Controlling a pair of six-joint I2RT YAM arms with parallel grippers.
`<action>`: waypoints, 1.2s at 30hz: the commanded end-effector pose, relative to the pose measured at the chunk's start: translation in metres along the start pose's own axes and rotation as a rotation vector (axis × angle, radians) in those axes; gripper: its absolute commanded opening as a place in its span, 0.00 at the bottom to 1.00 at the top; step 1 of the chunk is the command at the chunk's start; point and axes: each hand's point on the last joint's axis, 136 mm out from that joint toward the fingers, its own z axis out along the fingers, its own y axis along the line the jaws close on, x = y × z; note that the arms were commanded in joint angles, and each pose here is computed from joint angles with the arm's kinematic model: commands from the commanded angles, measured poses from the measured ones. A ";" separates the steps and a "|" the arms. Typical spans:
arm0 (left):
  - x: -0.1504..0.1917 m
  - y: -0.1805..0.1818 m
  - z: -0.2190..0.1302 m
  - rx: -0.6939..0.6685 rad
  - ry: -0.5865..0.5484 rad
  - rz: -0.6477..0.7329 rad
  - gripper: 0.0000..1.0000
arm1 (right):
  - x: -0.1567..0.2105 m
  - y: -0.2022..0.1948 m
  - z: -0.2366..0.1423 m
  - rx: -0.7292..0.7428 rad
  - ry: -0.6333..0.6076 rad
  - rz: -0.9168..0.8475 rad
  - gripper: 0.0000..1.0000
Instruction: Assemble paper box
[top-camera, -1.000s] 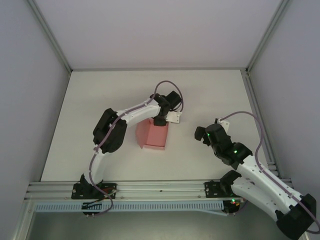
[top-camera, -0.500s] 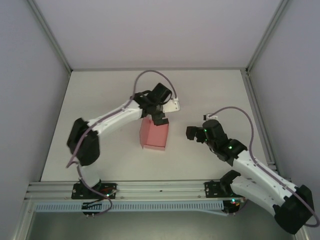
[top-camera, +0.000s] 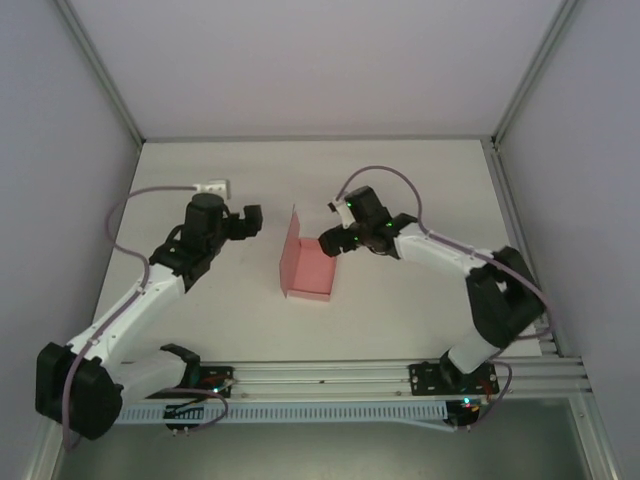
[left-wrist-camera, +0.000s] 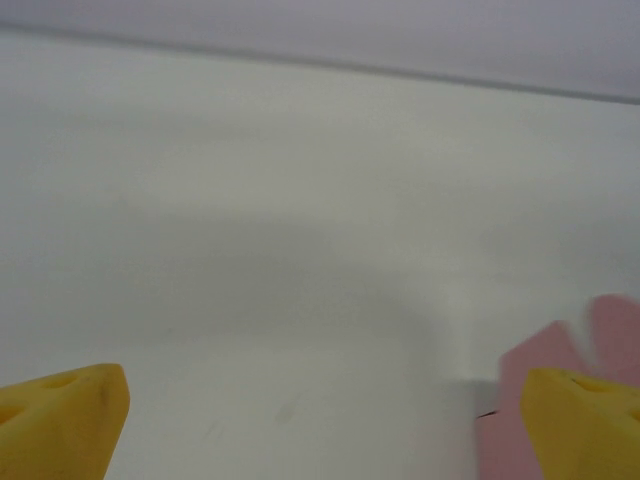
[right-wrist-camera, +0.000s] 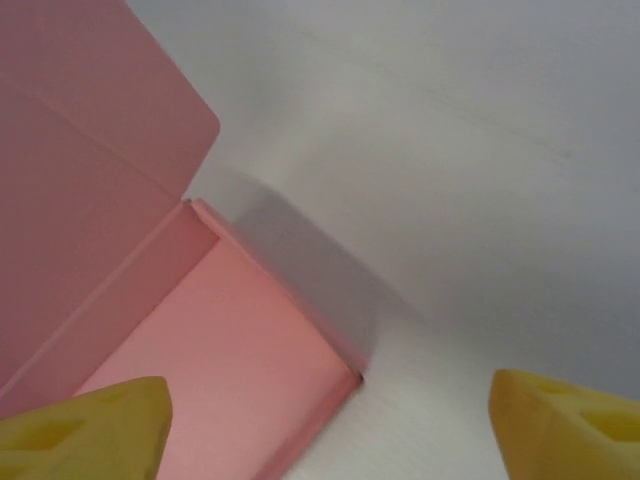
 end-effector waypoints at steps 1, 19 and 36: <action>0.001 0.023 -0.012 -0.065 -0.039 -0.160 1.00 | 0.004 0.011 0.025 -0.047 0.083 -0.118 0.77; 0.003 0.040 -0.028 -0.119 -0.079 -0.150 1.00 | 0.000 0.000 0.065 0.128 0.075 -0.009 0.08; 0.003 0.010 -0.014 0.030 -0.050 -0.095 1.00 | 0.081 -0.028 0.019 0.539 0.109 0.479 0.02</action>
